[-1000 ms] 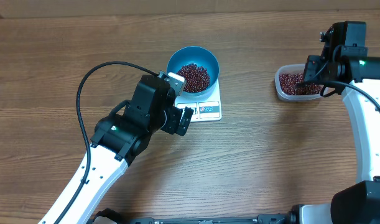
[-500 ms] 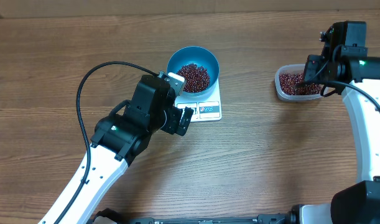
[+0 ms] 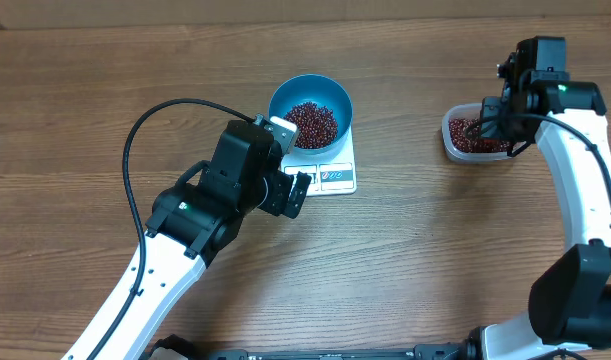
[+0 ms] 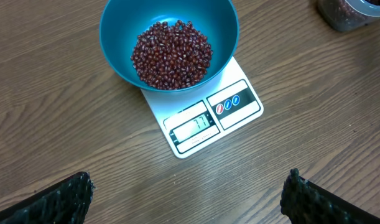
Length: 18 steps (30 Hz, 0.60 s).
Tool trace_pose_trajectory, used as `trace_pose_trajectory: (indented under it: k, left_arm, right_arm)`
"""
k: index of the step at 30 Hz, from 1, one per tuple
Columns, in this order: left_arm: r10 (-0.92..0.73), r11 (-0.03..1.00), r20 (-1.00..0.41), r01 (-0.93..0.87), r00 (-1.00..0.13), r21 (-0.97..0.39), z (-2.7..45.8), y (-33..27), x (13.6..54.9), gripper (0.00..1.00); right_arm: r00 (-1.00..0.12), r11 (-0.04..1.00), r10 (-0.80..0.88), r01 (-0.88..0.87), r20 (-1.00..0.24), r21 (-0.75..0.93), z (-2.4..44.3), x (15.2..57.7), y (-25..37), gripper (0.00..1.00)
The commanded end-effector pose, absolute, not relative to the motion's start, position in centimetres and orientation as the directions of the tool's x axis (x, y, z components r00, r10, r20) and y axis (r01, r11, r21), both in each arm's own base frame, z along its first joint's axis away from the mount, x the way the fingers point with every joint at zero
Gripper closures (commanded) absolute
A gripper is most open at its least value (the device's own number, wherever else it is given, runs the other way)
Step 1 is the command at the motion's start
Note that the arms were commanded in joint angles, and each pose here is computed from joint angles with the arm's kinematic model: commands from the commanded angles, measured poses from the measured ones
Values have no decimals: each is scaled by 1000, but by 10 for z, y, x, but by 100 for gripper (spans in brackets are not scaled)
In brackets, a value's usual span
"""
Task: Scoop item into bowl and weigh 150g on scale
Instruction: 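Drag the red scoop through the beans with the right gripper to fill it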
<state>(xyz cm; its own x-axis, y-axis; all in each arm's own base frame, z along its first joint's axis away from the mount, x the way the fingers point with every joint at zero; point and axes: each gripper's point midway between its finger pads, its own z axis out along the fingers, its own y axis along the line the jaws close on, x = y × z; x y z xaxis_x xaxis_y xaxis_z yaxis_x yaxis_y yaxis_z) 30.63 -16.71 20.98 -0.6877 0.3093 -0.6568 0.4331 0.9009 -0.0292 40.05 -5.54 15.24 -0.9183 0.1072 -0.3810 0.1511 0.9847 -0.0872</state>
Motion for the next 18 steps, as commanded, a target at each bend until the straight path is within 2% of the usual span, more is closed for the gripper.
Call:
trace_pose_trajectory:
  k: [1, 10, 18]
  left_arm:
    - [315, 897, -648, 441, -694, -36, 205, -168, 305, 0]
    - [315, 897, -648, 441, -694, -36, 205, -168, 305, 0]
    - [315, 897, -648, 441, -694, -36, 205, -168, 305, 0]
  right_arm:
    - [-921, 983, 90, 143, -380, -112, 152, 400, -60, 96]
    - [-935, 986, -51, 9, -352, -167, 151, 398, -60, 96]
    - [-937, 972, -78, 4, -339, -236, 153, 397, -71, 96]
